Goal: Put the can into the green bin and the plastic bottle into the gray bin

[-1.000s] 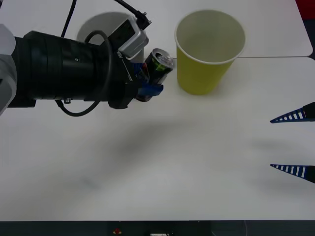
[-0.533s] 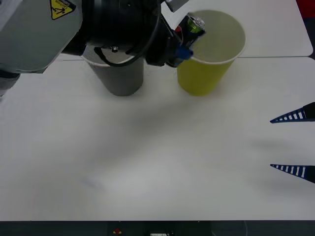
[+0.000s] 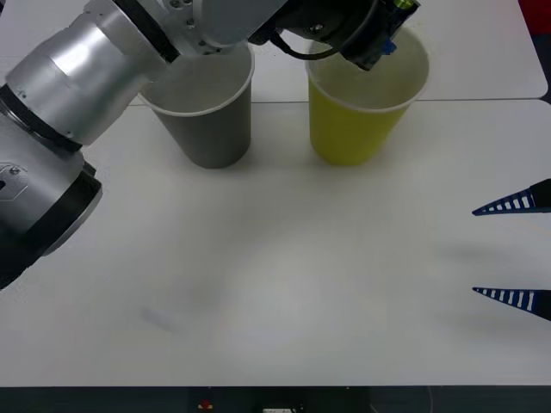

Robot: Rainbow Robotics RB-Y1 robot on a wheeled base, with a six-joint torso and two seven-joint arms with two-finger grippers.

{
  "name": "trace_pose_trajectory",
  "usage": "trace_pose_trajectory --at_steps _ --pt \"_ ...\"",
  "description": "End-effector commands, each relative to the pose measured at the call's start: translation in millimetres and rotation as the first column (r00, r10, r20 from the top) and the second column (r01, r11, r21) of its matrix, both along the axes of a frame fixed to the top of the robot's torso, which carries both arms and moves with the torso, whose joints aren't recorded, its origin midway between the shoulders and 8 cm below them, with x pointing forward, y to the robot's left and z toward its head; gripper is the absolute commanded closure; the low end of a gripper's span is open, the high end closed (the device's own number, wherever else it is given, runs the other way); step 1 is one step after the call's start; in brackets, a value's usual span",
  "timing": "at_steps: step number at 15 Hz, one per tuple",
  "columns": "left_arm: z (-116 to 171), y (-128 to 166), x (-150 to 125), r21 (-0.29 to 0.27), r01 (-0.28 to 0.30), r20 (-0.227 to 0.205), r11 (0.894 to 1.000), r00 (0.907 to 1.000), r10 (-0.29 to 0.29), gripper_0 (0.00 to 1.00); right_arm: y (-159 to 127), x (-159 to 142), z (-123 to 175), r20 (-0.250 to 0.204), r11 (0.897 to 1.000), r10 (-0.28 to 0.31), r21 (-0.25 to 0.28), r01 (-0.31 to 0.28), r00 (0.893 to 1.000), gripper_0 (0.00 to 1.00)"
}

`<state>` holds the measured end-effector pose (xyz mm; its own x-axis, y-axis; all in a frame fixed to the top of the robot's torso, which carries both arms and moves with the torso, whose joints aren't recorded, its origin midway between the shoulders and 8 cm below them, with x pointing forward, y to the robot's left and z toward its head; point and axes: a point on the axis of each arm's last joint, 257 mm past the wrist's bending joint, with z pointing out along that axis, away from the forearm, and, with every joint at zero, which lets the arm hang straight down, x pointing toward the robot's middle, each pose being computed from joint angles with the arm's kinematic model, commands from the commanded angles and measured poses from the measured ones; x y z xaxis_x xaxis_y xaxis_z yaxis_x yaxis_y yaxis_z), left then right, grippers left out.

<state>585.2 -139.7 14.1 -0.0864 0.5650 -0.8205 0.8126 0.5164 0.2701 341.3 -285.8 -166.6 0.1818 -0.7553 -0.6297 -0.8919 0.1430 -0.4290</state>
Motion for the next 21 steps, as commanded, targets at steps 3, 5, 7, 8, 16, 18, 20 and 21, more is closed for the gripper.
trace_pose_trajectory --at_steps 3,5,7,8,16,18,20,21 --pt "-1.9 -2.9 18.5 0.029 -0.038 0.041 0.999 0.9985 0.037 1.00 0.0 0.0 0.0 0.000 1.000 0.000 0.000 0.000 1.000 0.00" --pt "-2.9 -1.8 19.2 0.034 -0.040 0.044 0.999 0.9983 0.038 1.00 0.0 0.0 0.0 0.000 1.000 0.000 0.000 0.000 1.000 0.00" --pt "-3.4 -2.2 18.4 0.035 -0.037 0.041 0.999 0.9985 0.035 1.00 0.0 0.0 0.0 0.000 1.000 0.000 0.000 0.000 1.000 0.00" --pt "-5.4 -1.3 17.4 0.044 -0.036 0.036 0.998 0.9987 0.035 0.74 0.0 0.0 0.0 0.000 1.000 0.000 0.000 0.000 1.000 0.00" --pt "1.2 18.2 -5.9 0.035 0.086 0.088 0.996 0.9921 -0.089 0.00 0.0 0.0 0.0 0.000 1.000 0.000 0.000 0.000 1.000 0.00" --pt "4.8 39.6 -22.7 -0.002 0.167 0.107 0.986 0.9804 -0.165 0.00 0.0 0.0 0.0 0.000 1.000 0.000 0.000 0.000 1.000 0.00" --pt "1.9 62.5 -39.4 -0.019 0.223 0.119 0.975 0.9684 -0.219 0.00 0.0 0.0 0.0 0.000 1.000 0.000 0.000 0.000 1.000 0.00" --pt "-0.4 75.4 -49.0 -0.024 0.247 0.132 0.969 0.9613 -0.242 0.00 0.0 0.0 0.0 0.000 1.000 0.000 0.000 0.000 1.000 0.00"
